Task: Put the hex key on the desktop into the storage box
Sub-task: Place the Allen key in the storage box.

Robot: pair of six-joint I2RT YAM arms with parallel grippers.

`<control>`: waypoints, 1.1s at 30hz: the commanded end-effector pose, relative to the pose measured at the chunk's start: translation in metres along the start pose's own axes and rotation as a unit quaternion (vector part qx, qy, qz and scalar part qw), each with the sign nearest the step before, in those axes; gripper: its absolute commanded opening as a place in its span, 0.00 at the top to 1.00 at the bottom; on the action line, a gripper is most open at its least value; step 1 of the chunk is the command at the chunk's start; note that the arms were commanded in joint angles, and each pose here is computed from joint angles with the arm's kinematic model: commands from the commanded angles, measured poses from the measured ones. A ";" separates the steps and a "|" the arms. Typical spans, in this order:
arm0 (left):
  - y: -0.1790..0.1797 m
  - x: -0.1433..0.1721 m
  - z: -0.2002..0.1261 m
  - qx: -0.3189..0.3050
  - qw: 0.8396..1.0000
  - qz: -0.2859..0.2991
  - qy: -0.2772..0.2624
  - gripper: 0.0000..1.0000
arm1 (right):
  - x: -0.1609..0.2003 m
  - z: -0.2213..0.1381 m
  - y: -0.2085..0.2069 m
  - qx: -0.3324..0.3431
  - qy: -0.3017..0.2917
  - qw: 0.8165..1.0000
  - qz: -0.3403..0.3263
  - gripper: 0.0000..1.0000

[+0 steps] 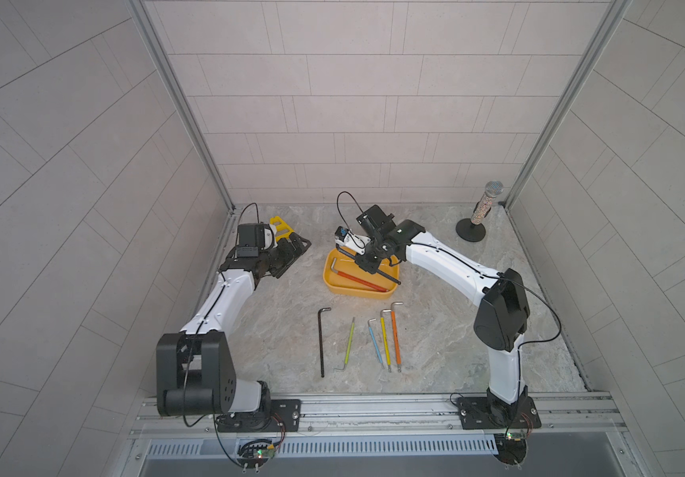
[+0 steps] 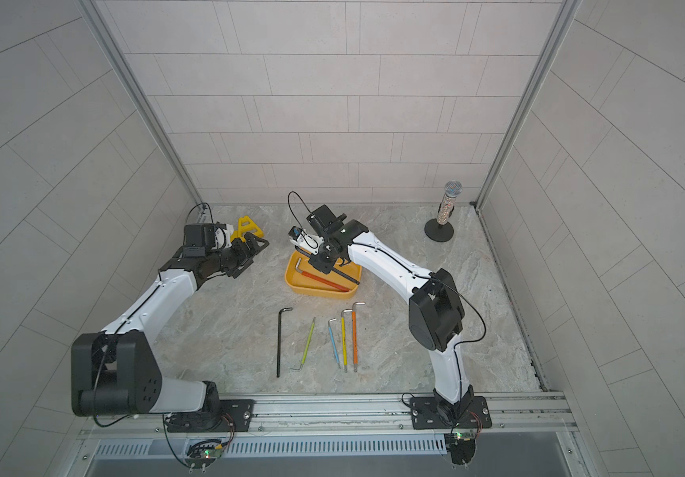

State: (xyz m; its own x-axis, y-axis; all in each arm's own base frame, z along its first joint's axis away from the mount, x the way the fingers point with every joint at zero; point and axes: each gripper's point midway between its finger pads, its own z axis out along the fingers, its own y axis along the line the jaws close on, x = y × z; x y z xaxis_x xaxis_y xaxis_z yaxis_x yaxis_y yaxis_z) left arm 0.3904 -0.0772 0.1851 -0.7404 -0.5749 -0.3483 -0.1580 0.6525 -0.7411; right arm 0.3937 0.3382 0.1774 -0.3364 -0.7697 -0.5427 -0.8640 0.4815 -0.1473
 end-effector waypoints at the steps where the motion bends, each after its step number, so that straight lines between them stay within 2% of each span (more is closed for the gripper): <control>1: -0.006 -0.004 -0.005 0.008 1.000 0.011 -0.015 0.02 | -0.013 0.001 -0.003 -0.003 -0.014 1.000 -0.020 1.00; 10: -0.006 -0.004 -0.008 0.004 1.000 0.013 -0.021 0.02 | -0.017 0.036 -0.002 -0.024 -0.013 0.999 -0.026 1.00; 23: -0.003 -0.004 -0.009 0.003 1.000 0.010 -0.019 0.02 | 0.013 0.073 -0.001 -0.030 0.018 0.999 -0.020 1.00; 33: -0.002 -0.003 -0.009 0.000 1.000 0.012 -0.020 0.02 | 0.033 0.091 -0.007 -0.008 0.039 0.999 -0.017 1.00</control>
State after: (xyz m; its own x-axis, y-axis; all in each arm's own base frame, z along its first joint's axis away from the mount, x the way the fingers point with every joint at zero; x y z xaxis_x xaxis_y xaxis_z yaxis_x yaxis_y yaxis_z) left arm 0.3900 -0.0751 0.1879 -0.7293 -0.5823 -0.3592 -0.1588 0.6547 -0.7390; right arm 0.4139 0.3500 0.0856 -0.3428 -0.8147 -0.4678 -0.8904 0.4406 -0.1148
